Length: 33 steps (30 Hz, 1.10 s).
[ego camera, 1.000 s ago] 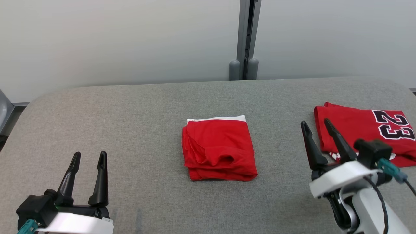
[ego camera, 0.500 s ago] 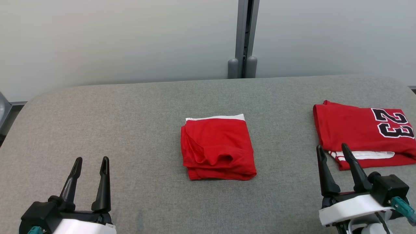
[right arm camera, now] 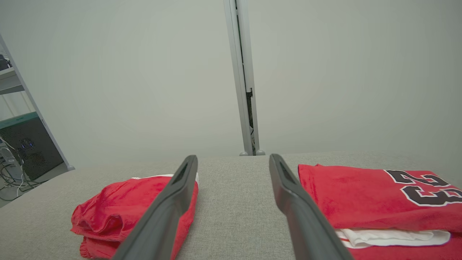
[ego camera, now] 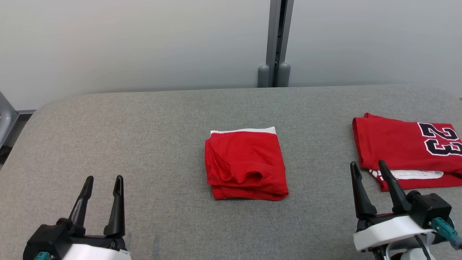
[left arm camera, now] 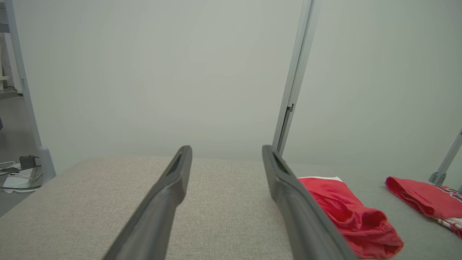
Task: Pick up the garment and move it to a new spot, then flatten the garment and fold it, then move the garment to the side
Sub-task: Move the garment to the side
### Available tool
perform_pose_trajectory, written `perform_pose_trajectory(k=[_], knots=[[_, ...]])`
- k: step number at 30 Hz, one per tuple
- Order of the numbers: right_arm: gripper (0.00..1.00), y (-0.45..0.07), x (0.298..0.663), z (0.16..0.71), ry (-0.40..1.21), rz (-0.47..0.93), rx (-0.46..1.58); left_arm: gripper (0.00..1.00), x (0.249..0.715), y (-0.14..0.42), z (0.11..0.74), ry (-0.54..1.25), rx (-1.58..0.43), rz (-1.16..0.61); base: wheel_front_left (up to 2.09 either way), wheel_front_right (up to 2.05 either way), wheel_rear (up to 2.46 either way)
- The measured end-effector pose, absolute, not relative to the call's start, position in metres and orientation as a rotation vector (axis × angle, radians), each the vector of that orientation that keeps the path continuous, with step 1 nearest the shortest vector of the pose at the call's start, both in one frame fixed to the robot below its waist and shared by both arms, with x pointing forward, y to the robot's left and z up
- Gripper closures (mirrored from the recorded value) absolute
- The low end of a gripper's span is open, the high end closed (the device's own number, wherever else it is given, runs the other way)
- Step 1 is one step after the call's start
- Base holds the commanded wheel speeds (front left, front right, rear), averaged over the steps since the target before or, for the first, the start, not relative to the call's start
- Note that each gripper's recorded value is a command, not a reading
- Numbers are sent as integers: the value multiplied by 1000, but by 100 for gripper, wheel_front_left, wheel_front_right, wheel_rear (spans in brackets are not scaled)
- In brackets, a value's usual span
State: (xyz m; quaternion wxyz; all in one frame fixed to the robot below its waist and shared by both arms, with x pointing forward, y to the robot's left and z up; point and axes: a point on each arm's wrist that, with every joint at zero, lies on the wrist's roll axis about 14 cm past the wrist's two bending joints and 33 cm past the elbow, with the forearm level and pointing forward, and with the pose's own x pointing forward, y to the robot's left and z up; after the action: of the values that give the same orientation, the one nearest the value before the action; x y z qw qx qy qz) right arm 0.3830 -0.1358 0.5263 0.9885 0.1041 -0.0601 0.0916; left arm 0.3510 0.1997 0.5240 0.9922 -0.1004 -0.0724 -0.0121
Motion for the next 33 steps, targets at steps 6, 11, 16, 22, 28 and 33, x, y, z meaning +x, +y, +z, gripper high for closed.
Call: perform_pose_trajectory(k=[6,11,16,22,28,33], knots=[[0,-136,384,523,-106,182,207,0,350,200,524,-147,-201,-22,0,0,0],[0,-125,392,524,-101,212,207,0,347,202,523,-145,-200,-15,0,0,0],[0,-98,412,504,33,287,181,0,344,211,519,-133,-192,11,0,0,0],[0,-60,445,479,232,376,167,0,334,232,513,-116,-197,77,0,0,0],[0,-44,460,440,471,415,135,0,326,250,512,-115,-192,129,0,0,0],[0,-34,472,427,577,431,143,0,323,258,508,-100,-195,154,0,0,0]])
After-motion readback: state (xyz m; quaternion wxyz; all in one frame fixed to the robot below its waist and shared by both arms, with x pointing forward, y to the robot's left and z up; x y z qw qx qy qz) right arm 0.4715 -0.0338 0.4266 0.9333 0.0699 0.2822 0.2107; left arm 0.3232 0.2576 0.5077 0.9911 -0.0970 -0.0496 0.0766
